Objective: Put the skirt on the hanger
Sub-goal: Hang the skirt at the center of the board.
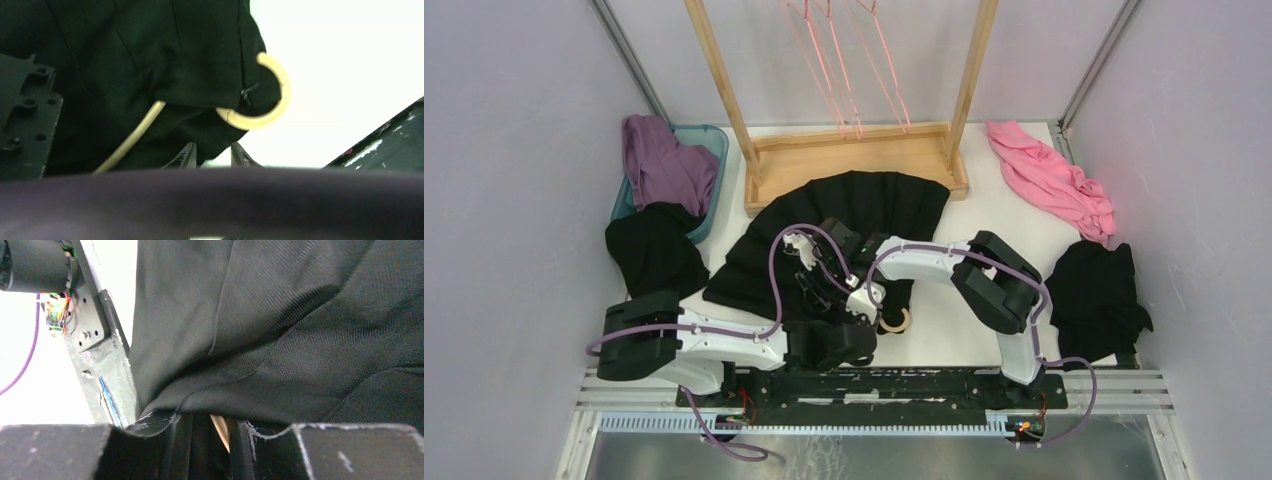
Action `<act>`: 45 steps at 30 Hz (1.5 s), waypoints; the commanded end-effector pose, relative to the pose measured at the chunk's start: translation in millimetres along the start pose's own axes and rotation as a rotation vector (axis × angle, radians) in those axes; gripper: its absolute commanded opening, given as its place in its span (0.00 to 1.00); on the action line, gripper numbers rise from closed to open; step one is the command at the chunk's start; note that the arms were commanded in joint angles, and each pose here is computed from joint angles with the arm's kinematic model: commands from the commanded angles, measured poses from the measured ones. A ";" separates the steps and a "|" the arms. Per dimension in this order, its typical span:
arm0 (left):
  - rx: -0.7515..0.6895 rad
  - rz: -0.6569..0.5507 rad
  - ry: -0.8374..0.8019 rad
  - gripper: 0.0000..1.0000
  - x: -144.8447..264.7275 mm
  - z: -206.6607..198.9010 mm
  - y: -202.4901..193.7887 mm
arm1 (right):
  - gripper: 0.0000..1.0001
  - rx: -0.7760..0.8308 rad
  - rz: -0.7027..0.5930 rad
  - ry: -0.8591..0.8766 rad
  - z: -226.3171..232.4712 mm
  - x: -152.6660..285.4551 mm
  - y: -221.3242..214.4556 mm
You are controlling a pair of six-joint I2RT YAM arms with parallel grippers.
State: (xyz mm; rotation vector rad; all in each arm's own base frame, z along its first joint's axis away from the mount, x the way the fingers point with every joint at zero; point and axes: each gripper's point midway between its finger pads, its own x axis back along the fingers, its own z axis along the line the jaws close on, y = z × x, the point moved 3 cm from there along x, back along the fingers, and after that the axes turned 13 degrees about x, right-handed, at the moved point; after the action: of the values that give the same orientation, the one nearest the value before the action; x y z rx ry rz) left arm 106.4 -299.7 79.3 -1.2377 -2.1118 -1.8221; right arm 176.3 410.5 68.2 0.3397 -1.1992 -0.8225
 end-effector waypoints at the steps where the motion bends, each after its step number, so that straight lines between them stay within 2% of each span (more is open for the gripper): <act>1: 0.063 -0.137 -0.243 0.39 20.2 -68.0 48.0 | 0.36 0.063 -0.140 -0.024 0.5 1.8 53.0; 2: 0.066 -0.138 -0.244 0.39 21.3 -66.9 48.0 | 0.38 0.047 -0.129 -0.048 -1.7 5.4 52.5; 4: 0.072 -0.138 -0.241 0.39 22.5 -64.1 47.3 | 0.57 0.007 -0.104 -0.066 -3.1 12.4 52.5; 7: 0.077 -0.137 -0.218 0.40 22.1 -56.6 43.9 | 0.63 -0.064 -0.073 -0.094 -7.1 21.8 48.6; 17: 0.071 -0.149 -0.246 0.40 32.1 -63.7 55.3 | 0.66 -0.095 -0.092 -0.208 -12.4 58.8 44.0; 19: 0.069 -0.148 -0.262 0.40 37.5 -67.5 60.6 | 0.69 -0.081 -0.056 -0.246 -12.7 69.8 42.9; 22: 0.082 -0.149 -0.306 0.40 48.7 -71.4 69.0 | 0.69 -0.071 0.055 -0.299 -12.9 86.7 26.6; 26: 0.098 -0.136 -0.337 0.40 63.6 -68.1 73.8 | 0.70 -0.074 0.059 -0.309 -0.9 107.3 13.3; 36: 0.198 -0.189 -0.126 0.40 92.3 -12.8 95.0 | 0.70 -0.070 -0.031 -0.345 20.9 142.5 -11.8; 45: 0.324 -0.231 0.091 0.42 112.6 44.0 96.8 | 0.66 -0.035 -0.029 -0.258 61.6 118.0 -32.0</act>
State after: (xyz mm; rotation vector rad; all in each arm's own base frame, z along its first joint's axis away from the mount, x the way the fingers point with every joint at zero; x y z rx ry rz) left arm 99.0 -237.6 194.9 -1.0834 -2.4152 -1.5847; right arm 135.5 303.5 147.7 0.1674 -1.4496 -0.8856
